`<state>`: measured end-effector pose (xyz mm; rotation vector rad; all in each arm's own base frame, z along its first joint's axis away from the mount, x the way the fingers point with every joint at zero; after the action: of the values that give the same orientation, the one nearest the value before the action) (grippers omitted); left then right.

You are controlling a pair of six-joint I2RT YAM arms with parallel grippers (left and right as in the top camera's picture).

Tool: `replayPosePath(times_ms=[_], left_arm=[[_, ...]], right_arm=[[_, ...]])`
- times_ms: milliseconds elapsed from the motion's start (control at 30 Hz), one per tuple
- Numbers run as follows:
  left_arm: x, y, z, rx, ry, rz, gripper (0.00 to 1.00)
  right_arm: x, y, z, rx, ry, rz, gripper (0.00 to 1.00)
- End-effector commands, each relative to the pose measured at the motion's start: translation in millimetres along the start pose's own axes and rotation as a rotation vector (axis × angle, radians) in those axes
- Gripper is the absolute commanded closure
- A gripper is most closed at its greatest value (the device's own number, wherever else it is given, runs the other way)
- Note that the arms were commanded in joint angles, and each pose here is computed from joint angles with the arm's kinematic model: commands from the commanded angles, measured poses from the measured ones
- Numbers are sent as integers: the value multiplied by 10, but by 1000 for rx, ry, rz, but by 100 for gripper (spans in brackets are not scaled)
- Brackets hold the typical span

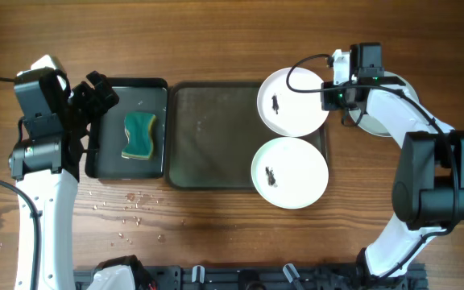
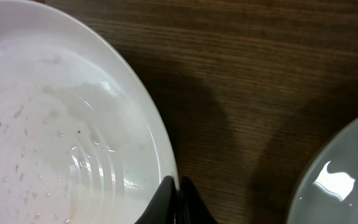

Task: Clean dirty plates on tray and stack at the side
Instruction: 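Drag the upper dirty plate left to the tray center, right gripper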

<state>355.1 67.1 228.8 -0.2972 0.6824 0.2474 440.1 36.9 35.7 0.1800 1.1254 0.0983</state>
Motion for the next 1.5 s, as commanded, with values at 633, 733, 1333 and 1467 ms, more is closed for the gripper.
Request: replayPosePath(times_ms=[633, 733, 1333, 1467], left_arm=[[-18, 23, 37, -15, -11, 11, 0], [-18, 23, 37, -15, -11, 11, 0], [-18, 23, 37, -15, -11, 11, 0], [-18, 23, 37, -15, -11, 11, 0]], right_arm=[[16, 1240, -414, 185, 97, 92, 96], [29, 1266, -420, 163, 79, 61, 96], [53, 1343, -353, -69, 35, 87, 61], [48, 1375, -294, -85, 10, 102, 58]])
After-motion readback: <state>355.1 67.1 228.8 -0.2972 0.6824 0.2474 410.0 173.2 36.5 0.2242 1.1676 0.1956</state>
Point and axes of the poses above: each gripper's point midway between its finger pads, its own x axis out along the fingers, its own y axis along the line the jaws close on, z = x × y, the point moved 1 cm from there along -x, back along the fingers, and after that the axes turned 10 degrees about x, right-handed, at the moved point
